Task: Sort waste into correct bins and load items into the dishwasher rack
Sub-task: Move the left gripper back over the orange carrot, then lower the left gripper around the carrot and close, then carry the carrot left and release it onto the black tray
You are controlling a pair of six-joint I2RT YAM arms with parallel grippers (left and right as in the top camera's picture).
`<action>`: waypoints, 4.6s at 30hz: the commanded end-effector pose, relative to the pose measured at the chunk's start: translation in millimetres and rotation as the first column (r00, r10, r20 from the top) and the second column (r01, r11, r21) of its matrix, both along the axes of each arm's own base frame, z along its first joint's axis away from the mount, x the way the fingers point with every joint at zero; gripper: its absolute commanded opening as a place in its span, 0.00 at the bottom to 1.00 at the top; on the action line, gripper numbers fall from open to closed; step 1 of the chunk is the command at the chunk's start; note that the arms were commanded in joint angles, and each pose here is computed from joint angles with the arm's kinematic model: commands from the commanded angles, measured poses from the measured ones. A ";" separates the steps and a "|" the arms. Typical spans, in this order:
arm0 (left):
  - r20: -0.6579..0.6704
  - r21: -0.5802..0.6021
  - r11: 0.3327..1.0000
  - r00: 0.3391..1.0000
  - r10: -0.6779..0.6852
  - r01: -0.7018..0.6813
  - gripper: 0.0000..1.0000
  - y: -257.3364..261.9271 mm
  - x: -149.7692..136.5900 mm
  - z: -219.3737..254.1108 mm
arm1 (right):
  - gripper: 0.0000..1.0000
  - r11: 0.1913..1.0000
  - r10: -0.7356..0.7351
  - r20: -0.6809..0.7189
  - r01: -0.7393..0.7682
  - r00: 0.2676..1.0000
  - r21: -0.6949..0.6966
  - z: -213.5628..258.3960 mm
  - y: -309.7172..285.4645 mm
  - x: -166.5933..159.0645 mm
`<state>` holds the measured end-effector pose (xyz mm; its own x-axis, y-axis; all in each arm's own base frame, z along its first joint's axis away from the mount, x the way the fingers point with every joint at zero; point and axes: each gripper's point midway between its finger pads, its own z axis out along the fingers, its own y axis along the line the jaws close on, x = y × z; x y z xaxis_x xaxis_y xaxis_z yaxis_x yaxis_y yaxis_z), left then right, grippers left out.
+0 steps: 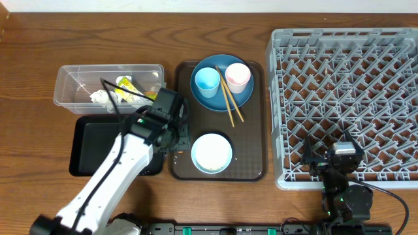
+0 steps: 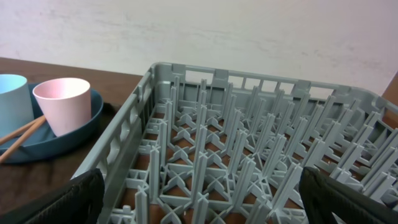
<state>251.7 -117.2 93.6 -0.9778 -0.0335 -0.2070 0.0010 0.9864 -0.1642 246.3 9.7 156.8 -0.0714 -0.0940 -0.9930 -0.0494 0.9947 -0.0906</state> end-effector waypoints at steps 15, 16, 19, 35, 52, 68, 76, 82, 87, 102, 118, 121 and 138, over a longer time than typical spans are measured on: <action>-0.089 0.102 0.993 0.994 0.065 -0.056 0.31 4.7 17.3 -58.1 | 0.99 1.000 -0.009 -0.003 0.009 1.000 -0.011 -1.2 -2.2 -0.1; -0.088 0.102 0.993 0.994 0.065 -0.056 0.31 4.4 18.0 -58.8 | 0.99 1.000 -0.009 -0.003 0.009 1.000 -0.011 -1.2 -2.2 -0.1; -0.077 0.097 0.994 0.995 0.064 -0.057 0.31 3.1 21.4 -59.4 | 0.99 1.000 -0.009 -0.003 0.009 1.000 -0.011 -1.2 -2.2 -0.1; 0.005 0.159 0.985 0.997 0.072 -0.071 0.34 -1.5 30.5 -57.0 | 0.99 1.000 -0.009 -0.003 0.009 1.000 -0.011 -1.2 -2.2 -0.1; 0.047 0.203 0.967 0.988 0.148 -0.154 0.36 9.8 28.5 -70.0 | 0.99 1.000 -0.009 -0.003 0.009 1.000 -0.011 -1.2 -2.2 -0.1; 0.060 0.180 0.968 0.985 0.164 -0.173 0.36 11.2 24.8 -76.2 | 0.99 1.000 -0.009 -0.003 0.009 1.000 -0.011 -1.2 -2.2 -0.1; 0.077 0.170 0.971 0.985 0.157 -0.168 0.37 10.4 26.0 -81.6 | 0.99 1.000 -0.009 -0.003 0.009 1.000 -0.011 -1.2 -2.2 -0.1; 0.085 0.164 0.972 0.984 0.158 -0.170 0.37 10.8 25.2 -90.7 | 0.99 1.000 -0.009 -0.003 0.009 1.000 -0.011 -1.2 -2.2 -0.1; 0.085 0.164 0.972 0.984 0.158 -0.170 0.32 10.7 25.2 -91.1 | 0.99 1.000 -0.009 -0.003 0.009 1.000 -0.011 -1.2 -2.2 -0.1; 0.103 0.151 0.974 0.982 0.157 -0.172 0.24 7.7 31.3 -86.4 | 0.99 1.000 -0.009 -0.003 0.009 1.000 -0.011 -1.2 -2.2 -0.1; 0.294 -0.060 0.985 0.940 0.174 -0.163 0.20 -4.6 34.7 31.8 | 0.99 1.000 -0.009 -0.003 0.009 1.000 -0.011 -1.2 -2.2 -0.1; 0.316 -0.076 0.979 0.927 0.204 -0.190 0.20 6.0 30.8 44.5 | 0.99 1.000 -0.009 -0.003 0.009 1.000 -0.011 -1.2 -2.2 -0.1; 0.184 -0.011 0.736 0.722 0.667 -0.677 0.14 140.1 19.7 20.8 | 0.99 1.000 -0.009 -0.003 0.009 1.000 -0.011 -1.2 -2.2 -0.1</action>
<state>271.6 6.6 118.9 -0.6917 -0.6076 -0.3902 -0.5840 0.7886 -0.1926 246.3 9.7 156.8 -0.0714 -0.0939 -0.9930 -0.0491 0.9947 -0.0906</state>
